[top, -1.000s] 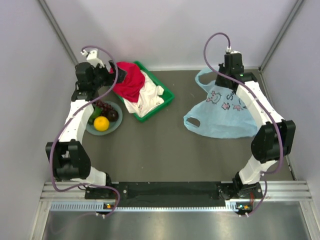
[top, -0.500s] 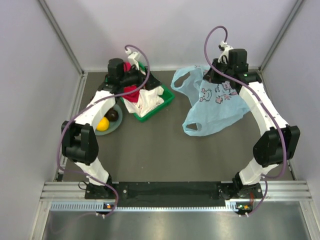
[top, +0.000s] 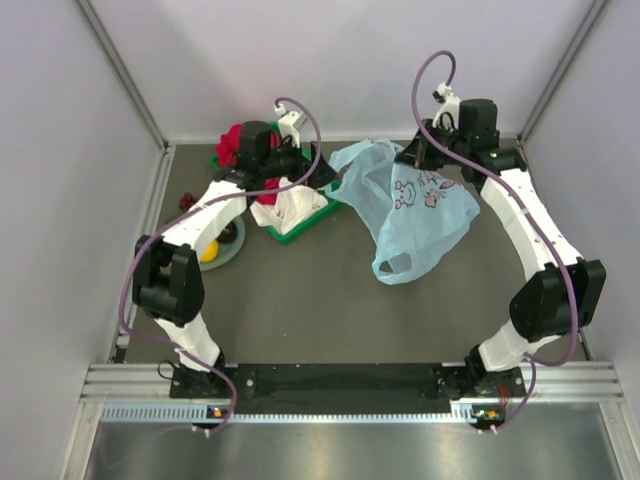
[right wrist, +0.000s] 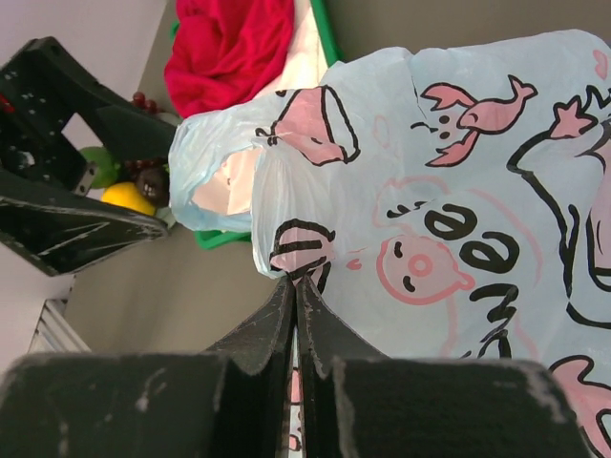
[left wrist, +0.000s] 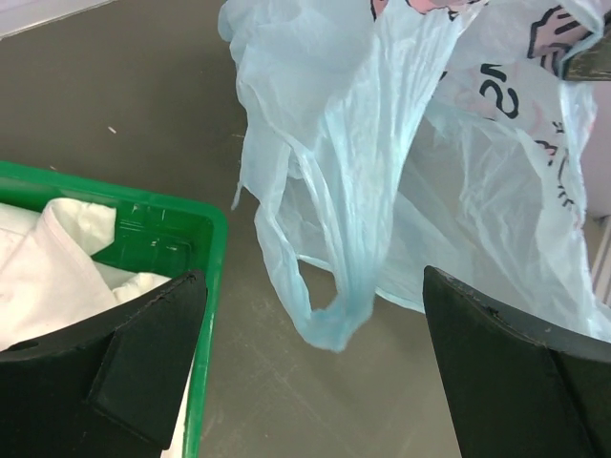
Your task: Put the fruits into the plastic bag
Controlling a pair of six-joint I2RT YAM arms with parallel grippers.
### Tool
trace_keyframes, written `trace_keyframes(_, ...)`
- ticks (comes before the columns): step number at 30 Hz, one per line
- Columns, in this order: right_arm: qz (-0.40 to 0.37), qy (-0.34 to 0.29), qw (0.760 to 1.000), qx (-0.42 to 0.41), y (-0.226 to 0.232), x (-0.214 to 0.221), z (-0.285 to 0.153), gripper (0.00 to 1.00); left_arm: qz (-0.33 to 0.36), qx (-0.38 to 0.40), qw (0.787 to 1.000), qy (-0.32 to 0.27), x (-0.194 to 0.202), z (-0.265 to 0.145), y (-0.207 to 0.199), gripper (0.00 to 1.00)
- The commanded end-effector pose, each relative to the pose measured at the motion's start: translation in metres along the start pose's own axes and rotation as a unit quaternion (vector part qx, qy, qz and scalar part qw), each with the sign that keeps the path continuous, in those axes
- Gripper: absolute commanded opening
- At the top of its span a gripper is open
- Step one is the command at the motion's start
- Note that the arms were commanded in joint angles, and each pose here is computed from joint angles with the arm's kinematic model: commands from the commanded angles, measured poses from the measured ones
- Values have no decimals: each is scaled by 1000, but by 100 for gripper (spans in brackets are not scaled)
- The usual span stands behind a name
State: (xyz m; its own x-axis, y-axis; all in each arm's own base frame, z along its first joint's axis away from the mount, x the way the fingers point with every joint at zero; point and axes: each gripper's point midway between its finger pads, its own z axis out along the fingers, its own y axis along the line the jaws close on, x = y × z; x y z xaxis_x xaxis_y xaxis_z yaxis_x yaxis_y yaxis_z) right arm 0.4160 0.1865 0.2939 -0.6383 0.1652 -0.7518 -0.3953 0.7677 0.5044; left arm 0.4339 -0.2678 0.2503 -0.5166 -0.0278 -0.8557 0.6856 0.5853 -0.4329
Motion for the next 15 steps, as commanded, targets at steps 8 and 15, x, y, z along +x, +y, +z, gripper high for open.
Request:
trace_keyframes(8, -17, -21, 999, -44, 27, -15, -8, 0, 21, 3, 1000, -16, -10, 20, -9, 91)
trace_keyframes(15, -24, -4, 999, -36, 19, -14, 3, 0, 1, 0, 1000, 11, -4, 25, -7, 27)
